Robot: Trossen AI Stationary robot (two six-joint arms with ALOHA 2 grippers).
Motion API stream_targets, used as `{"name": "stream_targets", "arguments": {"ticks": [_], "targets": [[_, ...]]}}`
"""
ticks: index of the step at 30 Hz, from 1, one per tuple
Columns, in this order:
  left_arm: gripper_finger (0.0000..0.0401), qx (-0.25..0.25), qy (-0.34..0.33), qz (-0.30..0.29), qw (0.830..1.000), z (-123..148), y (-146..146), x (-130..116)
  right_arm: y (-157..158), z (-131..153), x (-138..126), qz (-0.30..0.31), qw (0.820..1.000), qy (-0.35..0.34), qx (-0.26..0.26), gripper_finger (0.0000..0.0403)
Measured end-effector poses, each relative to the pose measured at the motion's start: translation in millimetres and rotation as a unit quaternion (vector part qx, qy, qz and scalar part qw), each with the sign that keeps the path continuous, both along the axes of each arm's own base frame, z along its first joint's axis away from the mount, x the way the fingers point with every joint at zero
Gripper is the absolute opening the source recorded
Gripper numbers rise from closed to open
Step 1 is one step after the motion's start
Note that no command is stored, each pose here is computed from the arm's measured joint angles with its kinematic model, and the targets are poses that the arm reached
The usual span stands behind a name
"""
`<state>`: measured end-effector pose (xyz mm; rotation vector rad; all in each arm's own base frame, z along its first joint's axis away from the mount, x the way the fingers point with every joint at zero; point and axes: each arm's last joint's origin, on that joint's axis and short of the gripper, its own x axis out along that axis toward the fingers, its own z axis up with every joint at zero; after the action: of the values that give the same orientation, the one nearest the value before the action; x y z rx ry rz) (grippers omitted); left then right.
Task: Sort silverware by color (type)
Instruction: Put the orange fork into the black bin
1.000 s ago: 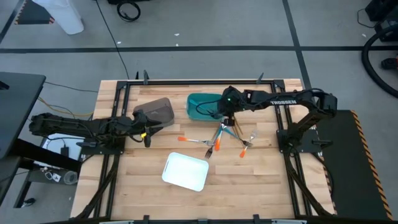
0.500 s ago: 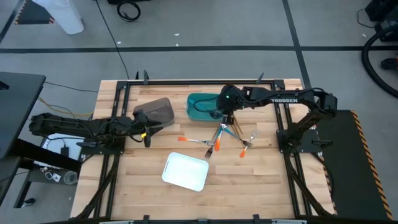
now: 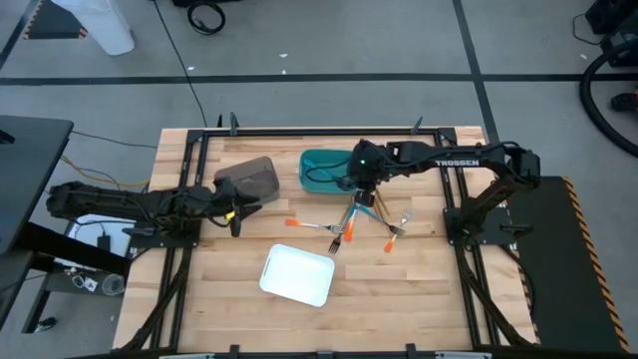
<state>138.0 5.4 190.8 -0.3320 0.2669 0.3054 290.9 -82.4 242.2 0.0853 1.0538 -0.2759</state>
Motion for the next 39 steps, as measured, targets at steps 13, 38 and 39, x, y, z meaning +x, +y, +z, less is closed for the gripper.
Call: {"name": "stream_targets", "arguments": {"ticks": [13, 38, 39], "targets": [[0.0134, 0.024, 0.070, 0.015, 0.997, 19.4, 7.7, 21.6, 38.8, -4.2, -3.5, -0.024, 0.998, 0.058, 0.005, 0.0091], [0.0134, 0.061, 0.159, -0.007, 0.985, 33.9, 8.8, 48.5, 69.0, -5.3, -3.4, -0.045, 0.997, 0.062, -0.006, 0.0097], [0.0134, 0.065, 0.160, -0.009, 0.985, 33.9, 8.7, 48.6, 70.6, -5.3, -3.3, -0.045, 0.997, 0.061, -0.006, 0.0097]]}}
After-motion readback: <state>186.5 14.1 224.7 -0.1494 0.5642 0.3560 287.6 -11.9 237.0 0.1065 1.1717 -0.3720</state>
